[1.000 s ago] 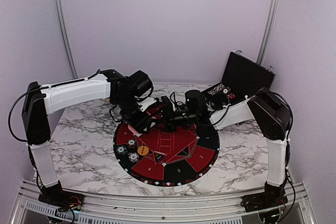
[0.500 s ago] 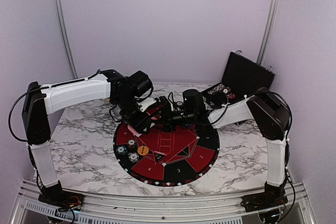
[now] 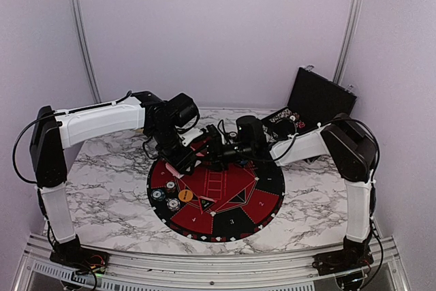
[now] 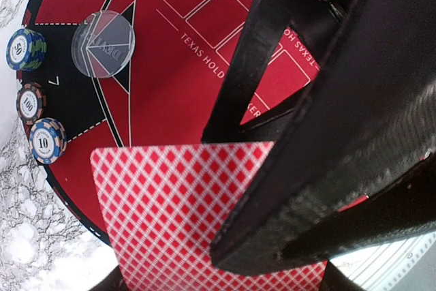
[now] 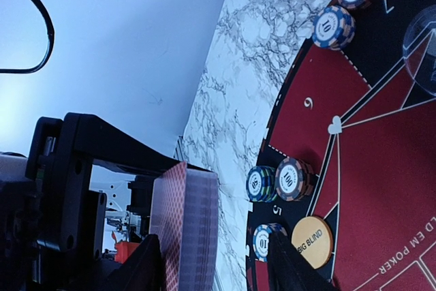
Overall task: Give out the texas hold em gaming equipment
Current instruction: Pick up the poker card from the face-down deck piles.
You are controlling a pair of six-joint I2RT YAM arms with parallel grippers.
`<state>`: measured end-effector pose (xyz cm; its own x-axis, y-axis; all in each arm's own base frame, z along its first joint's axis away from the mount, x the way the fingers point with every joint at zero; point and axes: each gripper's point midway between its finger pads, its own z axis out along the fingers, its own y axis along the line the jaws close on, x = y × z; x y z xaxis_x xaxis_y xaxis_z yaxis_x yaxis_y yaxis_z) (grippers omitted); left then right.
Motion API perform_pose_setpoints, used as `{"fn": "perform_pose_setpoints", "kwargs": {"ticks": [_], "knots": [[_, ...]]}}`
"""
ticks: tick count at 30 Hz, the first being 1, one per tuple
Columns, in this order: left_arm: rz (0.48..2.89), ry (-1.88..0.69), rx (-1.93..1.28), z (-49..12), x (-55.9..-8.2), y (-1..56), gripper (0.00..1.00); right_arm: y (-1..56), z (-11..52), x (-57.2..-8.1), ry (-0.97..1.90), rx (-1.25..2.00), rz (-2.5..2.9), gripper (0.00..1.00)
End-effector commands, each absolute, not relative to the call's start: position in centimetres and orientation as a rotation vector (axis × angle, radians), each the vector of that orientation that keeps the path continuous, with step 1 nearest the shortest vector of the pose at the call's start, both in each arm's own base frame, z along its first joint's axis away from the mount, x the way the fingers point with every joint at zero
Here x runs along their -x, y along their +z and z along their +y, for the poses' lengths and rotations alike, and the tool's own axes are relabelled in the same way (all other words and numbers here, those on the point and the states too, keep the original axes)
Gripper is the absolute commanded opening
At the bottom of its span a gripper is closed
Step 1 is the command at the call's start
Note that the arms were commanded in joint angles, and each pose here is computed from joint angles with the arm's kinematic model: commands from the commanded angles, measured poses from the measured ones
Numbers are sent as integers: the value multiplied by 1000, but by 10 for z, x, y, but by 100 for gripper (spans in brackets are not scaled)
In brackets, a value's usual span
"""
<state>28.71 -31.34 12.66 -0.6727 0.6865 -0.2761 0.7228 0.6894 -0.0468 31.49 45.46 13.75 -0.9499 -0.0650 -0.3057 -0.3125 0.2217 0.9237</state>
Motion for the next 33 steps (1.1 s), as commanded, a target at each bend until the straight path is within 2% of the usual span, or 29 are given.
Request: {"fn": "perform_pose_setpoints", "kwargs": {"ticks": [1,29,33], "knots": [[2637,-238,-1140,-318,-289,136,32,146,449,-323,1758,337,2279,51],[2643,-225,-1136,-316,-289,134,31,178,435,-324,1767,335,2196,50],[2639,-220,-1134,-315,-290,135,31,179,430,-326,1760,320,2195,47]]}}
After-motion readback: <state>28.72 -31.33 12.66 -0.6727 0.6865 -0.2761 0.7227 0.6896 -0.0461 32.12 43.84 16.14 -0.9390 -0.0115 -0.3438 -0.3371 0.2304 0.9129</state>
